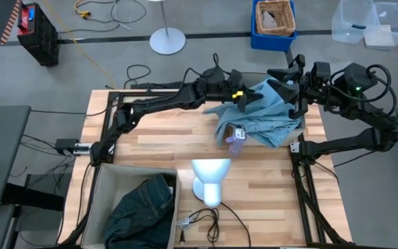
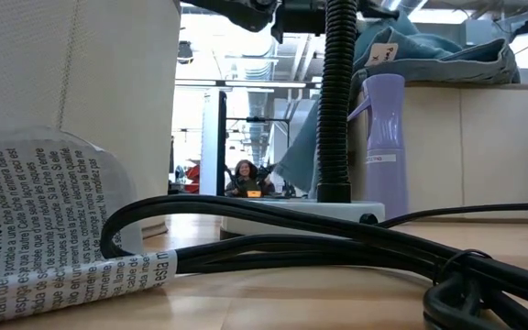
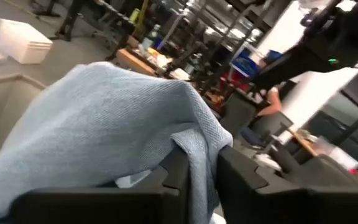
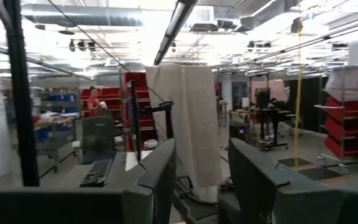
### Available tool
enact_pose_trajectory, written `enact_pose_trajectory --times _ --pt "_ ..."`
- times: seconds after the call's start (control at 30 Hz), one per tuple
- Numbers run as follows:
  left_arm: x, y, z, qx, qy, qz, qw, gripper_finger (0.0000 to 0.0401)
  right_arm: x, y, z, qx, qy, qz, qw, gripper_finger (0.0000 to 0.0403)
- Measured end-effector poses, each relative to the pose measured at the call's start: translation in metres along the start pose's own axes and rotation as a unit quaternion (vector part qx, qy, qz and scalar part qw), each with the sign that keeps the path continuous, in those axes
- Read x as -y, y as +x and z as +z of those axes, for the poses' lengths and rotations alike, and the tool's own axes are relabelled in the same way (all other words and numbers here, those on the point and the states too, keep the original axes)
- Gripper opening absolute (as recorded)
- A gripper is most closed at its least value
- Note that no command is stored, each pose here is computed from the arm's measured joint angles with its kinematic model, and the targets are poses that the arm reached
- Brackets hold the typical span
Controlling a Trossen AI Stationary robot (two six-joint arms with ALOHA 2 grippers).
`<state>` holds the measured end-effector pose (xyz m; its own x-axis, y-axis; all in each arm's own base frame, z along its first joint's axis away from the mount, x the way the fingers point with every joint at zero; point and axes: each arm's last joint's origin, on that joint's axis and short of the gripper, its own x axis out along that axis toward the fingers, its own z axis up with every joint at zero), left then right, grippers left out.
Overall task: Sort clothes
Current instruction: Put the light blue jeans into the top laundry organizer
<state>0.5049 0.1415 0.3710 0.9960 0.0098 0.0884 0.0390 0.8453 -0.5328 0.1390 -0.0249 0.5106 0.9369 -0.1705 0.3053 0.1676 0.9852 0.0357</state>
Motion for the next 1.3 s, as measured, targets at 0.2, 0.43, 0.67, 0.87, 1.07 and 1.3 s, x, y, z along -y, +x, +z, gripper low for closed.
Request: enact_pose_trajectory --times 0.2,0.43,0.67,0.87,1.07,1.3 --pt "0.002 -0.001 0.003 -0.004 -0.007 -0.005 1.000 0.0196 0.000 0.000 0.000 -0.002 0.000 -0.002 1.000 0.0162" --pt "0.014 -0.009 0.031 0.002 -0.016 0.000 1.000 0.0340 0.000 0.000 -0.002 -0.008 -0.001 -0.002 1.000 0.0162" --pt "0.033 -0.036 0.059 -0.014 0.043 0.069 0.997 0.0331 0.001 0.000 -0.005 -0.024 0.003 -0.003 1.000 0.0162" --pt "0.053 -0.063 0.077 -0.026 0.119 0.136 0.983 0.0294 0.001 0.000 -0.008 -0.041 0.003 -0.004 0.999 0.0162" --pt "0.063 -0.064 0.076 -0.045 0.103 0.084 0.990 0.0284 0.006 0.000 -0.017 -0.085 0.000 -0.022 0.996 0.0162" --pt "0.064 -0.060 0.074 -0.035 0.089 0.083 0.992 0.0288 0.010 0.007 -0.045 -0.201 -0.002 -0.046 0.979 0.0162"
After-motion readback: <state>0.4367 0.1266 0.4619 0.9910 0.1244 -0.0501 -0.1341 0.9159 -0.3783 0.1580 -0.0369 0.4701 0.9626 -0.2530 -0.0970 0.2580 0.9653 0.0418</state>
